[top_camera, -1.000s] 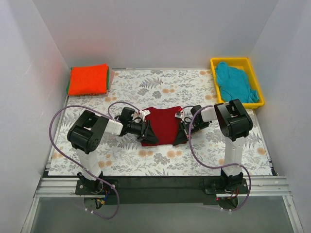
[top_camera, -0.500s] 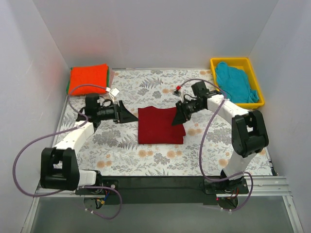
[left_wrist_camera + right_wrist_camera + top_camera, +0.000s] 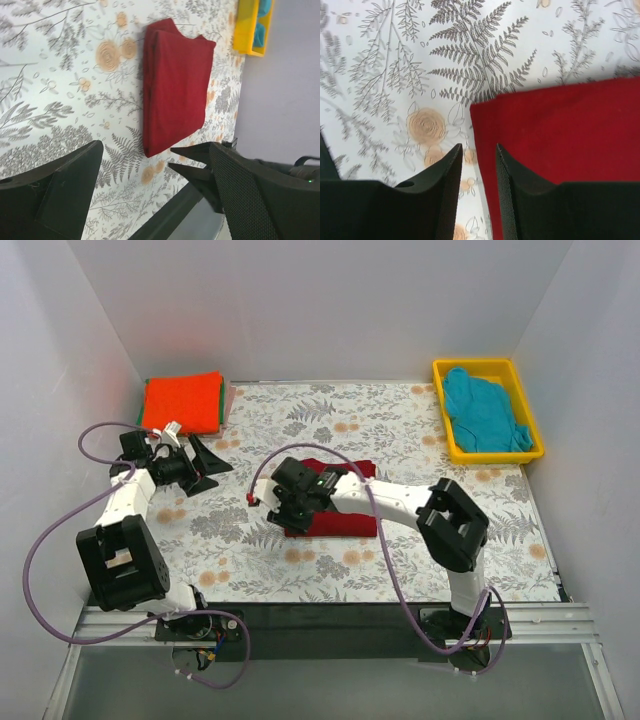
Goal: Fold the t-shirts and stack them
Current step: Neatly place the folded tshirt to the corner, then reset both grippers
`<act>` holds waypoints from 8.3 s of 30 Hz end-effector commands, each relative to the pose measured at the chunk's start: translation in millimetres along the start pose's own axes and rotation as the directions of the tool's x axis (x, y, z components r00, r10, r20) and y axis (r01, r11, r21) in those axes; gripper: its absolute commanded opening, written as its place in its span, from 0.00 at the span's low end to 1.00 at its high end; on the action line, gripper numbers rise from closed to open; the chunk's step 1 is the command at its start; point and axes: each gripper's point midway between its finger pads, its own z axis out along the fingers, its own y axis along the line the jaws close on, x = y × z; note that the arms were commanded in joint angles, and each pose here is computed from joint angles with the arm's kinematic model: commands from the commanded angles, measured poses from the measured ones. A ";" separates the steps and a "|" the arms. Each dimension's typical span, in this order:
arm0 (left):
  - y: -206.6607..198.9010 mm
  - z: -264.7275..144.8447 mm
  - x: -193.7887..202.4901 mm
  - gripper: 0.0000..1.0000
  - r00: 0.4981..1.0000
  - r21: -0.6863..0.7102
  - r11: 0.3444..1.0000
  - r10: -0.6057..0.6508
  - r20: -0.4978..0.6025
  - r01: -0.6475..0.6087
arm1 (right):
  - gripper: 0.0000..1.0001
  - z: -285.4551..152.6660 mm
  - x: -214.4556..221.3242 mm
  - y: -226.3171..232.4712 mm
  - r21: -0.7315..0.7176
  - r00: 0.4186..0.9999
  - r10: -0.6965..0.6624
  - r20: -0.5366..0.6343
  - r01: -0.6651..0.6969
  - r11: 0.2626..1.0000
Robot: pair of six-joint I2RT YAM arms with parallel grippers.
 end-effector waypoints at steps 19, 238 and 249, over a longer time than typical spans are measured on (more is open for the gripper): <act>35.4 13.2 48.1 0.91 0.976 -0.070 0.973 -0.218 0.013 0.218 | 0.01 38.1 -8.6 -11.6 0.098 0.994 -0.080 -0.068 0.087 0.991; -62.8 -86.2 -294.4 0.68 0.637 -0.564 0.641 0.731 0.243 -0.521 | 0.98 -224.0 83.2 -140.9 0.233 0.816 0.402 0.415 -0.522 0.820; -88.4 -35.7 -104.1 0.89 0.801 -0.354 0.765 0.595 0.069 -0.538 | 0.98 -263.8 154.6 -135.0 0.371 0.734 0.517 0.441 -0.674 0.639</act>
